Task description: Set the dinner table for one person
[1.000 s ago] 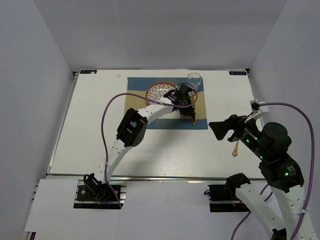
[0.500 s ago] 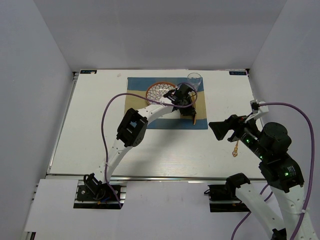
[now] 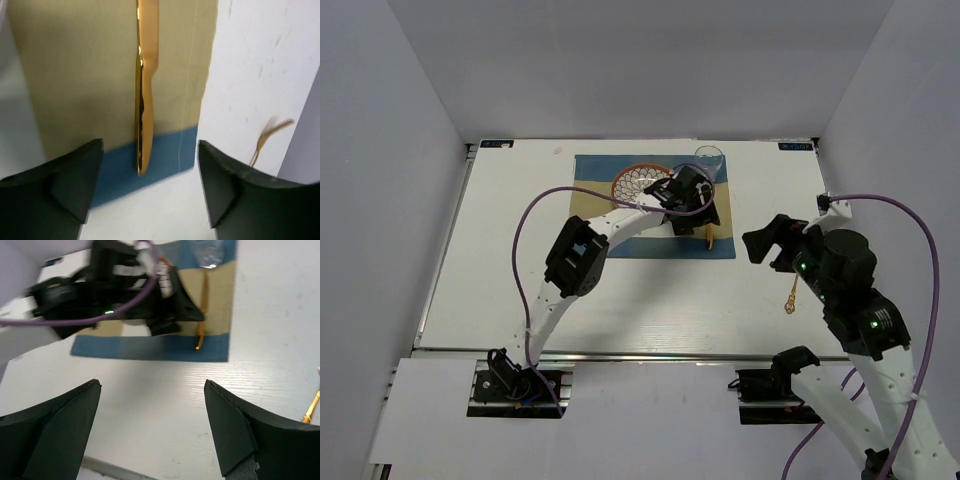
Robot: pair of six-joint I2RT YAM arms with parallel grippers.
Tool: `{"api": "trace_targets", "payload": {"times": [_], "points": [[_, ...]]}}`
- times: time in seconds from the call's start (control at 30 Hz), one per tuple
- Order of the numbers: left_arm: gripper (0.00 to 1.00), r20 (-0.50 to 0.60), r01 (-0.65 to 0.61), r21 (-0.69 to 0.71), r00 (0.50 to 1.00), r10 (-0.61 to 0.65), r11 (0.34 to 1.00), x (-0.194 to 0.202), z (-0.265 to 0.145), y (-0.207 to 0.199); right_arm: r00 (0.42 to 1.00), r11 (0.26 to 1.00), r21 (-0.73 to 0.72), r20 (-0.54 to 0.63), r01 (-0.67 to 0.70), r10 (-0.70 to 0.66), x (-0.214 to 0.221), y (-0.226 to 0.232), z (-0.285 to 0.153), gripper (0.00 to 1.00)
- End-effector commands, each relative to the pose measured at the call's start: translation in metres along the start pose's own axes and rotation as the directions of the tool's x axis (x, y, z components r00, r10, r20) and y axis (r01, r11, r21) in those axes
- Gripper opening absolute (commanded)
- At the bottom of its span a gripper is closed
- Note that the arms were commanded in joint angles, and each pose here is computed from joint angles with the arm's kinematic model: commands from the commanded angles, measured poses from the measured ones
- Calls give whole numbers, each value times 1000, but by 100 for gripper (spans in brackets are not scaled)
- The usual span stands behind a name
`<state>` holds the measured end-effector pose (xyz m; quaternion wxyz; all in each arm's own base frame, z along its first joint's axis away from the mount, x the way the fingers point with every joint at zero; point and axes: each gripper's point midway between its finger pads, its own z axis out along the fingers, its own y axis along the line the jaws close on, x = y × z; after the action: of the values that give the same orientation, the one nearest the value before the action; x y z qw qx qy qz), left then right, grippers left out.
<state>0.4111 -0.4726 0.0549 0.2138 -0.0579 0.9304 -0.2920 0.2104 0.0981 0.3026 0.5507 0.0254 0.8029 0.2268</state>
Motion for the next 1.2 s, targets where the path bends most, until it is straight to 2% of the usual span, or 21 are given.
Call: {"api": "trace_targets", "payload": {"times": [0.0, 0.07, 0.1, 0.17, 0.2, 0.27, 0.3, 0.33, 0.37, 0.43, 0.47, 0.53, 0.6, 0.63, 0.7, 0.77, 0.83, 0.9, 1.0, 1.07, 1.17], "points": [[92, 134, -37, 49, 990, 30, 998, -33, -96, -39, 995, 970, 225, 55, -89, 79, 3, -41, 14, 89], [98, 124, -47, 0, 991, 47, 999, -21, -108, -17, 990, 947, 292, 83, -132, 112, 5, -54, 24, 89], [98, 151, -57, 26, 987, 52, 998, -26, -136, -24, 992, 936, 330, 57, -126, 113, 19, -65, 34, 89], [98, 156, -68, 18, 986, 64, 998, -19, -157, -14, 994, 921, 378, -6, -98, 109, 40, -77, 62, 89], [98, 125, -62, -41, 990, 66, 997, -5, -155, 16, 992, 911, 404, -45, -86, 114, 52, -85, 70, 89], [98, 162, -62, -40, 985, 67, 997, -4, -191, 28, 986, 893, 444, -102, -71, 129, 70, -99, 87, 89], [98, 119, -58, -115, 990, 72, 992, 19, -190, 64, 980, 862, 504, -137, -57, 146, 81, -117, 96, 89], [98, 163, -56, -113, 984, 75, 992, 17, -216, 69, 978, 852, 522, -150, -48, 148, 82, -123, 101, 89], [98, 214, -47, -176, 973, 85, 983, 12, -227, 90, 967, 817, 576, -192, -27, 167, 91, -140, 105, 89], [98, 191, -55, -290, 975, 114, 956, 32, -240, 138, 957, 809, 588, -221, -24, 190, 85, -148, 111, 89], [98, 224, -66, -275, 966, 131, 959, 32, -260, 140, 943, 787, 616, -251, -18, 218, 90, -161, 114, 89], [98, 179, -120, -315, 967, 183, 942, 48, -268, 167, 937, 755, 655, -243, -32, 251, 87, -180, 111, 89], [98, 157, -176, -326, 959, 237, 929, 56, -283, 176, 931, 764, 643, -247, -48, 267, 87, -186, 114, 89], [98, 147, -191, -344, 956, 254, 919, 58, -286, 182, 931, 746, 663, -230, -65, 285, 83, -201, 110, 89], [98, 147, -204, -419, 947, 287, 885, 57, -297, 200, 928, 759, 648, -239, -68, 287, 86, -208, 114, 89], [98, 166, -174, -460, 946, 277, 871, 55, -307, 208, 909, 743, 666, -268, -66, 320, 93, -222, 116, 89], [98, 199, -176, -393, 942, 270, 903, 55, -313, 196, 892, 723, 687, -279, -74, 357, 98, -233, 115, 89], [98, 246, -150, -385, 934, 258, 911, 54, -321, 200, 877, 731, 677, -296, -86, 378, 106, -238, 121, 89], [98, 276, -142, -352, 929, 247, 925, 55, -330, 198, 863, 716, 692, -308, -86, 401, 113, -252, 123, 89], [98, 292, -151, -295, 926, 240, 943, 56, -330, 189, 835, 722, 689, -362, -60, 415, 126, -259, 125, 89], [98, 301, -162, -249, 924, 236, 955, 60, -328, 185, 825, 689, 724, -363, -43, 433, 133, -269, 122, 89]]}}
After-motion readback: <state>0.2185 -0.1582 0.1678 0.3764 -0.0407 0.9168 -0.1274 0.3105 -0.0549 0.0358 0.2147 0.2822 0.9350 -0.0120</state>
